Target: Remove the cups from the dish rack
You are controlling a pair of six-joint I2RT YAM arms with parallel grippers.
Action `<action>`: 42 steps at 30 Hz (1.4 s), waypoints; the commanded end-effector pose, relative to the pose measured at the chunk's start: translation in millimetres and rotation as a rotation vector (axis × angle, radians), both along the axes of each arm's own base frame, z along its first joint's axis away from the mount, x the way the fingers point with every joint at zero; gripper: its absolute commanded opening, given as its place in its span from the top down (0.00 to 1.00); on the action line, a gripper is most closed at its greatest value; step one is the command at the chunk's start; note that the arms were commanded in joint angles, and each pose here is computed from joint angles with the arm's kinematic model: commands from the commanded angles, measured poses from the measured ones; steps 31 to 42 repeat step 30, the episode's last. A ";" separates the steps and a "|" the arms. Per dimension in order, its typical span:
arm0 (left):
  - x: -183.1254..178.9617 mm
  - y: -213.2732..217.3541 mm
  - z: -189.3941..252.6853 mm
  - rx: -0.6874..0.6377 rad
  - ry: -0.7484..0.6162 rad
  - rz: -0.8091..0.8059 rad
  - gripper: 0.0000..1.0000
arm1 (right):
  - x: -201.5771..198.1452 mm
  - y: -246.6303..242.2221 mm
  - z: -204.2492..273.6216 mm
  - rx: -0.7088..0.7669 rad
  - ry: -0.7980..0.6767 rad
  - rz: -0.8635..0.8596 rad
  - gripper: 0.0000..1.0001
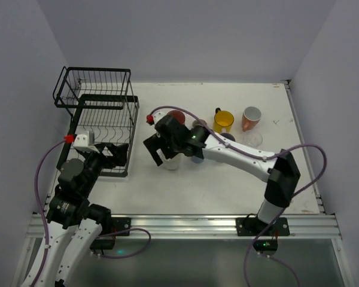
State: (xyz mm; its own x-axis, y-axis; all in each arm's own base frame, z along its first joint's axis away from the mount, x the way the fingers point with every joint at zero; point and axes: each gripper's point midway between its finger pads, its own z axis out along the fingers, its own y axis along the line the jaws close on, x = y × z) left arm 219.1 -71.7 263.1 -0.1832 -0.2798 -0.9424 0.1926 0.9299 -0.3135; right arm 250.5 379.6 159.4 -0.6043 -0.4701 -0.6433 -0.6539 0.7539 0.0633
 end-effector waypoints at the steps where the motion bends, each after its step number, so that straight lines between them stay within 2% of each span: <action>1: 2.7 2.8 2.2 0.027 -0.018 0.010 0.00 | -4.0 -9.2 95.1 0.236 -0.159 -0.016 0.01; 4: 0.2 3.5 7.8 0.026 -0.040 0.008 0.00 | -21.9 -31.2 130.0 0.355 -0.235 -0.007 0.01; 5: -1.2 4.0 10.8 0.024 -0.050 0.008 0.00 | -27.2 -41.9 122.5 0.352 -0.245 -0.014 0.01; 7: -2.0 3.0 13.6 0.023 -0.058 0.001 0.00 | -38.1 -66.4 165.3 0.487 -0.339 -0.026 0.01; 8: -2.3 2.0 16.5 0.021 -0.067 -0.005 0.00 | -42.6 -77.8 156.9 0.491 -0.349 -0.036 0.01; 9: -3.0 1.3 21.8 0.017 -0.079 -0.010 0.00 | -50.1 -102.3 186.5 0.576 -0.418 -0.069 0.01; 10: -2.9 1.0 26.2 0.014 -0.087 -0.011 0.00 | -53.3 -113.9 200.5 0.634 -0.460 -0.086 0.01; 11: -2.2 1.1 33.2 0.011 -0.098 -0.010 0.00 | -56.6 -125.5 193.7 0.644 -0.476 -0.100 0.01; 12: -5.1 1.9 52.2 -0.002 -0.134 -0.009 0.00 | -66.4 -152.8 219.1 0.732 -0.539 -0.135 0.01; 18: -28.0 2.4 136.6 -0.056 -0.318 -0.042 0.00 | -85.8 -244.2 248.0 0.909 -0.676 -0.333 0.01; 19: -32.0 2.5 143.2 -0.062 -0.336 -0.048 0.00 | -88.1 -266.6 249.3 0.930 -0.699 -0.397 0.01; 23: -43.3 5.0 160.0 -0.090 -0.389 -0.051 0.00 | -91.2 -298.5 245.2 0.963 -0.727 -0.498 0.01; 42: -47.2 6.6 168.4 -0.097 -0.400 -0.048 0.00 | -96.9 -310.2 253.2 1.002 -0.742 -0.510 0.01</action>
